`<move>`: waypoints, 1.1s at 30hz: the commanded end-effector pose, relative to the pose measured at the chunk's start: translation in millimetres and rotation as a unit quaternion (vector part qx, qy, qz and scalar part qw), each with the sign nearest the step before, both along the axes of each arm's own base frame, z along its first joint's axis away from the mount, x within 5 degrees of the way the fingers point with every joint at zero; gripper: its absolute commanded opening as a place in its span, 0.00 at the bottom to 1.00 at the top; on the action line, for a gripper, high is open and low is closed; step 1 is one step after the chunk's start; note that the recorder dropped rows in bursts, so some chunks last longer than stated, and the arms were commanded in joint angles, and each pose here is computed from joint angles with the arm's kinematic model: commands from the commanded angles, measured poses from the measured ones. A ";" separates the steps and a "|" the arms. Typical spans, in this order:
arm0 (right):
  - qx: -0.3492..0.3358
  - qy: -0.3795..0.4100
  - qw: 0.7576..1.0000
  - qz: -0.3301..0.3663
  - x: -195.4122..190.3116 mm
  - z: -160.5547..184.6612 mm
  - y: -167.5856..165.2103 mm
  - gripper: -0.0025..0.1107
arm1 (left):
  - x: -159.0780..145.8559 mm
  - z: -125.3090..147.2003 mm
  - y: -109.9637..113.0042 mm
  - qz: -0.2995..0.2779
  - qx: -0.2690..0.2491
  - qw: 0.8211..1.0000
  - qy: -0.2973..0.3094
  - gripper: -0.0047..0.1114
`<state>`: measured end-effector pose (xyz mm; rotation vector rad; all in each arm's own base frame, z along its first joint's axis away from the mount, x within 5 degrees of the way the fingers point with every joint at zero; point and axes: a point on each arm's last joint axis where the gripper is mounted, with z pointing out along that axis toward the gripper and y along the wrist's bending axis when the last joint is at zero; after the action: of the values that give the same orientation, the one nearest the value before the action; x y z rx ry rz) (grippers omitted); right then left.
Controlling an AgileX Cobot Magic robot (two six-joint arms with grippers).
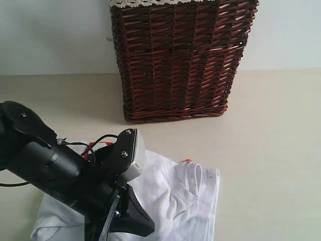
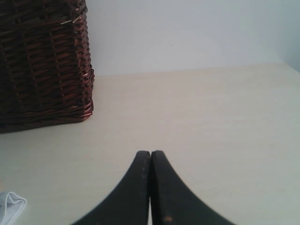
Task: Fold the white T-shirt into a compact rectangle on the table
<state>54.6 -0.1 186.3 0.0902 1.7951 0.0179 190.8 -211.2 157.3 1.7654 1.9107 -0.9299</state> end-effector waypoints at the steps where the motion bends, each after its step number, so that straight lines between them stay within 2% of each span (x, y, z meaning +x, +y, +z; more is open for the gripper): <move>1: -0.002 -0.005 1.000 0.000 -0.2 -0.6 -0.1 0.02 | 5.1 -10.1 -4.2 0.026 0.009 1.000 0.004 0.04; 5: -0.002 -0.005 1.000 0.000 -0.2 -0.6 -0.1 0.02 | -3.8 -30.9 -13.2 -0.006 0.031 0.999 0.020 0.04; 15: -0.002 -0.005 1.000 0.000 -0.2 -0.6 -0.1 0.02 | -25.7 -34.7 -34.9 -0.033 0.023 0.999 0.036 0.04; 18: -0.002 -0.005 1.000 0.000 -0.2 -0.6 -0.1 0.02 | -17.9 -29.8 -39.0 0.007 0.017 1.000 0.022 0.04; 21: -0.002 -0.005 1.000 0.000 -0.2 -0.6 -0.1 0.02 | 8.1 -10.3 -34.7 0.092 0.012 0.996 -0.020 0.04; 23: -0.002 -0.005 1.000 0.000 -0.2 -0.6 -0.1 0.02 | 29.5 4.1 -23.8 0.175 0.012 0.983 -0.051 0.04; 25: -0.002 -0.005 1.000 0.000 -0.2 -0.6 -0.1 0.02 | 51.0 9.7 -6.2 0.275 0.024 0.958 -0.077 0.04; 27: -0.002 -0.005 1.000 0.000 -0.2 -0.6 -0.1 0.02 | 62.5 4.7 11.0 0.325 0.046 0.940 -0.095 0.04; 30: -0.002 -0.005 1.000 0.000 -0.2 -0.6 -0.1 0.02 | 59.0 -13.8 31.9 0.335 0.084 0.934 -0.087 0.04; 33: -0.002 -0.005 1.000 0.000 -0.2 -0.6 -0.1 0.02 | 52.1 -24.3 40.2 0.320 0.109 0.937 -0.087 0.04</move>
<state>54.6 -0.1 186.3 0.0902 1.7951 0.0179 249.2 -177.7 141.1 1.0982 2.2808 -0.3468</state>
